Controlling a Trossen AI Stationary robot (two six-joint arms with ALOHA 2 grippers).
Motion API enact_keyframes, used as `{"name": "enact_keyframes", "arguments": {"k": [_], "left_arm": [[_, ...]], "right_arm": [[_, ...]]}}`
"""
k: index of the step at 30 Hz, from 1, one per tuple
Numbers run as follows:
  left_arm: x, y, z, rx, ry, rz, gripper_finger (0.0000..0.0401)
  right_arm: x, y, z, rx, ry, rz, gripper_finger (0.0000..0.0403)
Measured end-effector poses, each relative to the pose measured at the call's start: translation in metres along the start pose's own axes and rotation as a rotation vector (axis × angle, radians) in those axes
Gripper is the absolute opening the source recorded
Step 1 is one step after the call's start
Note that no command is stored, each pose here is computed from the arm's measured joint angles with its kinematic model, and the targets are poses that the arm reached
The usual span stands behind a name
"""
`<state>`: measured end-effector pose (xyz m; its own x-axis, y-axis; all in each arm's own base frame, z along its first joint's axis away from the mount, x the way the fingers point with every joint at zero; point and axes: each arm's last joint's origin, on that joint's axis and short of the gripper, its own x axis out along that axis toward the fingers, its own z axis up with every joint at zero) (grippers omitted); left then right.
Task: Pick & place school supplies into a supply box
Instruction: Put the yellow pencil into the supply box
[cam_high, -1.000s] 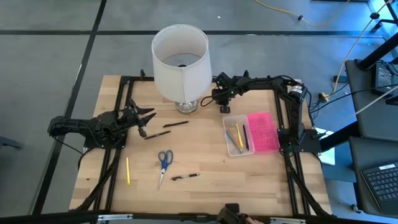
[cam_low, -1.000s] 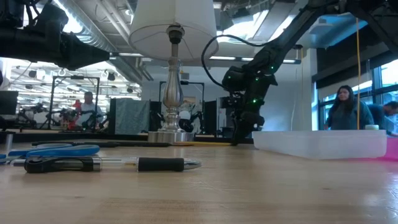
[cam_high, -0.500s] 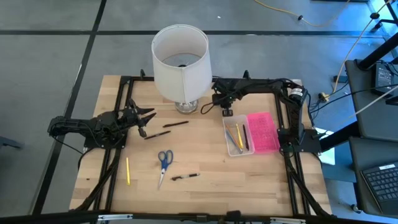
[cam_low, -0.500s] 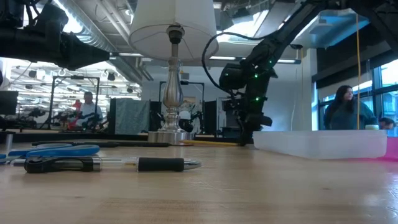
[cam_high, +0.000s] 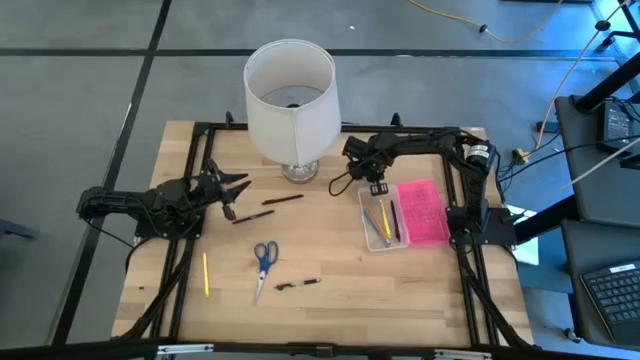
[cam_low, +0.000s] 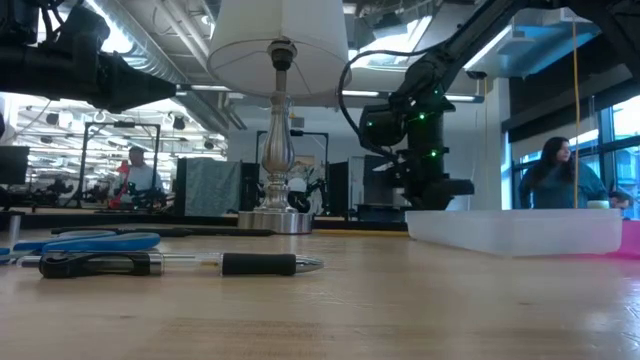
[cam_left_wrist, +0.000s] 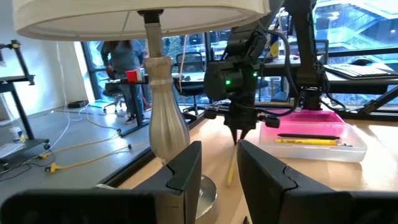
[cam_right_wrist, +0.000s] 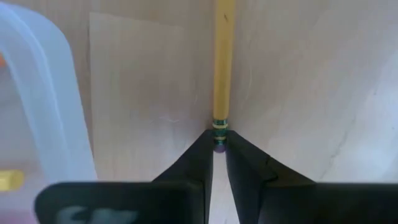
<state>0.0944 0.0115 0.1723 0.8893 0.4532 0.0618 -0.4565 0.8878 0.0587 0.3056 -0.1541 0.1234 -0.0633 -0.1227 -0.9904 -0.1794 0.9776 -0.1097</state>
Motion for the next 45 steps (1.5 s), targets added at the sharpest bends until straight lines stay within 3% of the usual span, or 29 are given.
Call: {"name": "enact_keyframes", "arguments": {"k": [21,34,45], "left_arm": [[0.000,0.000,0.000,0.000,0.002,0.012,0.0098],[0.000,0.000,0.000,0.000,0.002,0.011,0.0098],[0.000,0.000,0.000,0.000,0.001,0.010,0.0098]], "right_arm": [[0.000,-0.001,0.002,0.007,-0.024,-0.021,0.0051],[0.001,-0.006,-0.002,0.026,-0.036,0.007,0.0095],[0.002,-0.014,-0.009,0.057,-0.051,0.044,0.0100]]}}
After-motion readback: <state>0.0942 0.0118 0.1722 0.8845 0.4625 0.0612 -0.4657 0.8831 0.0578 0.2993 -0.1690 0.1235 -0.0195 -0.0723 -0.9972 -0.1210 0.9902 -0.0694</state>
